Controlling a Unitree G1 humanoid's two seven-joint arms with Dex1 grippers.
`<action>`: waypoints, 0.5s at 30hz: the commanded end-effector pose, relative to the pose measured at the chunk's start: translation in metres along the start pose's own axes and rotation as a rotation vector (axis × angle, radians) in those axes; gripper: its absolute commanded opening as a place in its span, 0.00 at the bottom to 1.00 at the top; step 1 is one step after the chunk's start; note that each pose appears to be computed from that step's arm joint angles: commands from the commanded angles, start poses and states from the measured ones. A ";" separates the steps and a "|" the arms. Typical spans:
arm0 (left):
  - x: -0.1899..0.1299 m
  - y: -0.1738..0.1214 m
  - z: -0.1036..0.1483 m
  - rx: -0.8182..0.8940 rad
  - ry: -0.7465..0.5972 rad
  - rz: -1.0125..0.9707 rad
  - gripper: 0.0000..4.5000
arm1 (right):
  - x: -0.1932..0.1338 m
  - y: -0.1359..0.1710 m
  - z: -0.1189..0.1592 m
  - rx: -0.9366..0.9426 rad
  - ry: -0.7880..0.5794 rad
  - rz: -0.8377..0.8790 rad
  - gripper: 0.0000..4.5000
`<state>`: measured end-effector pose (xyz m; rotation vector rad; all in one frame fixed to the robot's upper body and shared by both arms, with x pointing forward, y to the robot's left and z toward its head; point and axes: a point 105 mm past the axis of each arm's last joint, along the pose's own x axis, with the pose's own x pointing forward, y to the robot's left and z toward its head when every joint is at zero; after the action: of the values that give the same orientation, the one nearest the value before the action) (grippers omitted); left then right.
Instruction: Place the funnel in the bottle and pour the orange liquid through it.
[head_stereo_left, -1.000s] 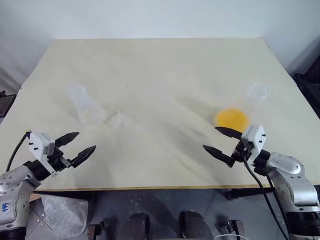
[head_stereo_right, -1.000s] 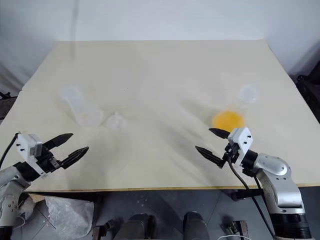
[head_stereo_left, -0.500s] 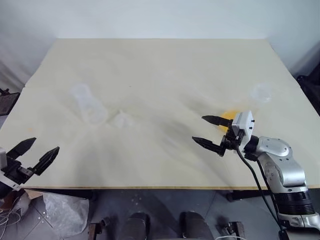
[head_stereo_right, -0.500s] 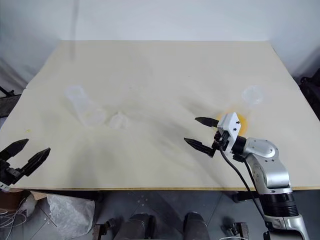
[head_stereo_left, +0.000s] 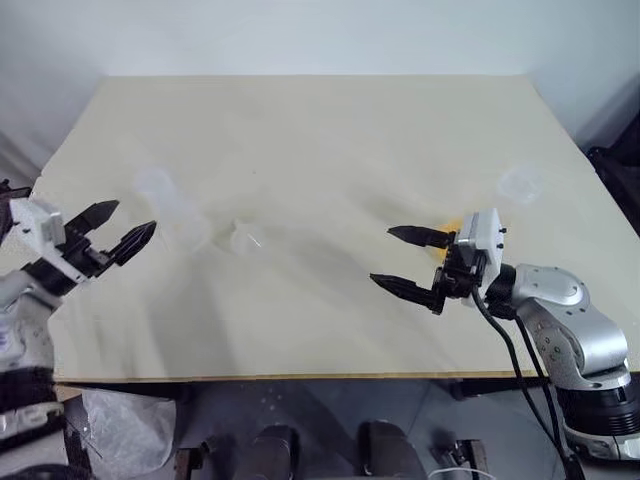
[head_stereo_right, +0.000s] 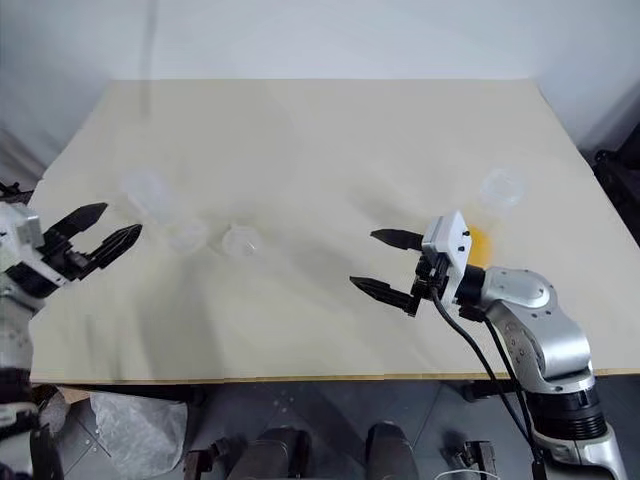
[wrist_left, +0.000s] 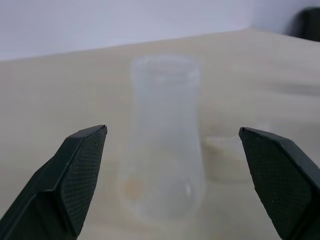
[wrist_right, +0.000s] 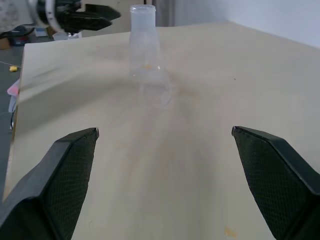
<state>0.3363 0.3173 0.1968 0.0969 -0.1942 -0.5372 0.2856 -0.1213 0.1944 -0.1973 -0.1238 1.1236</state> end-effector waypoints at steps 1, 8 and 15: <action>0.010 0.010 0.006 0.050 -0.005 -0.002 1.00 | -0.001 0.005 0.013 -0.038 -0.027 -0.005 1.00; 0.031 0.017 0.008 0.065 -0.011 -0.006 1.00 | -0.002 0.010 0.017 -0.051 -0.038 -0.033 1.00; 0.043 0.018 0.009 0.066 0.000 -0.017 1.00 | -0.004 0.011 0.019 -0.061 -0.047 -0.059 1.00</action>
<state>0.3791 0.3081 0.2032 0.1352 -0.1820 -0.5505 0.2773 -0.1203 0.1979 -0.2009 -0.1408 1.0614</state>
